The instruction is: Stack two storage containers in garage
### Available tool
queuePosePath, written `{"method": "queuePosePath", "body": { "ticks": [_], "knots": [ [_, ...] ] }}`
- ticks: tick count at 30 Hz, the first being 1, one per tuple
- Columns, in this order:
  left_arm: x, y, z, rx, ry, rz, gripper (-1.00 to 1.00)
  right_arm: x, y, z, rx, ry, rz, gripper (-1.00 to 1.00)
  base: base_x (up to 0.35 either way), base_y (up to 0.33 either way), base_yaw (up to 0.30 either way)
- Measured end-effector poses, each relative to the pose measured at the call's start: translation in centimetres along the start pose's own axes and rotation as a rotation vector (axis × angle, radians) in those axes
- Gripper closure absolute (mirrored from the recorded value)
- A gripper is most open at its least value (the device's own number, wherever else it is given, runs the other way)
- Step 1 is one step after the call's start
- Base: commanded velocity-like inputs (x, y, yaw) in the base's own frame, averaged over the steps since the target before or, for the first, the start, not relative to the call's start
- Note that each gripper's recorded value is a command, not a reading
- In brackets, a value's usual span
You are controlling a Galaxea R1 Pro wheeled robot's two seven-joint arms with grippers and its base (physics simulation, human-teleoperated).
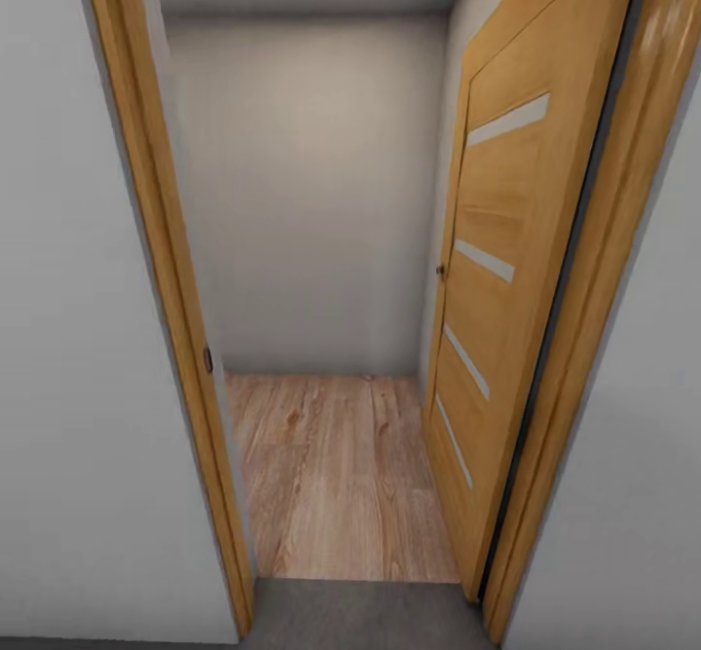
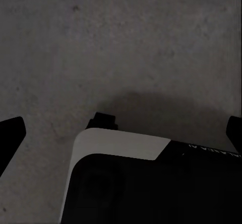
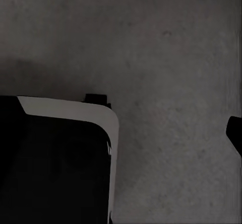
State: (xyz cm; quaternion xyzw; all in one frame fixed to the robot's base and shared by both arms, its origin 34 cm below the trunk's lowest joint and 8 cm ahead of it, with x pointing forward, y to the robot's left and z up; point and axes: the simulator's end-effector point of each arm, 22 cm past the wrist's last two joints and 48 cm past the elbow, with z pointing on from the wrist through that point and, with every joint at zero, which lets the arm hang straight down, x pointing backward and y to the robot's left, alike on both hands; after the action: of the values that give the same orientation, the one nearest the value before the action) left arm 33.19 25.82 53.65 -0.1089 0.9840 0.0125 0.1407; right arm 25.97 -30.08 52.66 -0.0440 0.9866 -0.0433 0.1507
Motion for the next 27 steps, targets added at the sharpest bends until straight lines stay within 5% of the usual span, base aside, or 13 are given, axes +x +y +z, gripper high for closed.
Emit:
{"method": "queuePosePath", "body": {
  "ticks": [14,27],
  "knots": [
    [-0.18,0.05,0.0,-0.001,-0.008,-0.001,-1.0,-0.08,-0.25,0.0,0.012,-0.003,-0.001,-1.0,0.274,-0.222,0.104],
    [-0.34,0.2,0.02,-0.004,-0.014,-0.007,-1.0,-0.07,-0.14,0.01,0.009,-0.002,-0.001,-1.0,0.043,-0.025,0.195]
  ]
}}
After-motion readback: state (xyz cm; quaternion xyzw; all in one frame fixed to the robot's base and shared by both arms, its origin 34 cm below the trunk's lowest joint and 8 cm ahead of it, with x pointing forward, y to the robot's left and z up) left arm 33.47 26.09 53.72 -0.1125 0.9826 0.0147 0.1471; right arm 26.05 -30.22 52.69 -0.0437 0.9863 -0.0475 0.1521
